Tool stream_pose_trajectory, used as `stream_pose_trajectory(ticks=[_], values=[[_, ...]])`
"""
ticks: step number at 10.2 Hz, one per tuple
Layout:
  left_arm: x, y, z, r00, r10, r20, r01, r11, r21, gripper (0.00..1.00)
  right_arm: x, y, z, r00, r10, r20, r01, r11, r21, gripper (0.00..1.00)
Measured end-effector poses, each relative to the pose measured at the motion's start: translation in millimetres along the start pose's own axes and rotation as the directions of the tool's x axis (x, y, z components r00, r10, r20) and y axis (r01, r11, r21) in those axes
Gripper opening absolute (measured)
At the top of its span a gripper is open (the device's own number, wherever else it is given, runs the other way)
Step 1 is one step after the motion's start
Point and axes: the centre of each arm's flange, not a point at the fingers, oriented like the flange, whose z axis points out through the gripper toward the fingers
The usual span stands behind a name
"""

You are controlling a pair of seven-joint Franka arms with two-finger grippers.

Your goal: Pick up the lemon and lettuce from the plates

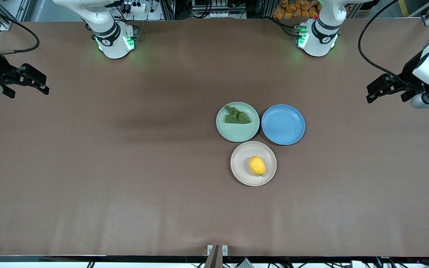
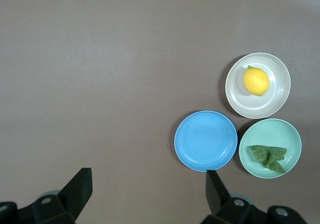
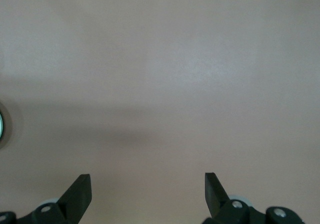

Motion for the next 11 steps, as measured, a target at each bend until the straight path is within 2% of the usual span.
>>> stream_pose_trajectory(ticks=[4,7,9,11], values=[[-0.4,-0.3,0.1,1.000,0.000,0.002,0.000,1.000,0.000,1.00,-0.5,-1.4,-0.5,1.000,-0.002,0.000,0.002,1.000,0.000,1.00],[19.2,1.4,44.4,0.997,0.006,0.078,-0.006,1.000,0.005,1.00,-0.8,-16.1,-0.3,1.000,-0.025,0.004,0.025,1.000,0.001,1.00],[44.1,9.9,89.4,0.995,0.017,0.103,-0.016,1.000,-0.002,1.00,0.7,-61.2,2.4,0.999,0.038,-0.003,-0.038,0.999,0.003,1.00],[66.8,17.0,122.7,0.997,0.023,0.077,-0.021,1.000,-0.017,1.00,4.6,-129.1,18.5,0.996,0.090,-0.022,-0.090,0.996,0.011,1.00]])
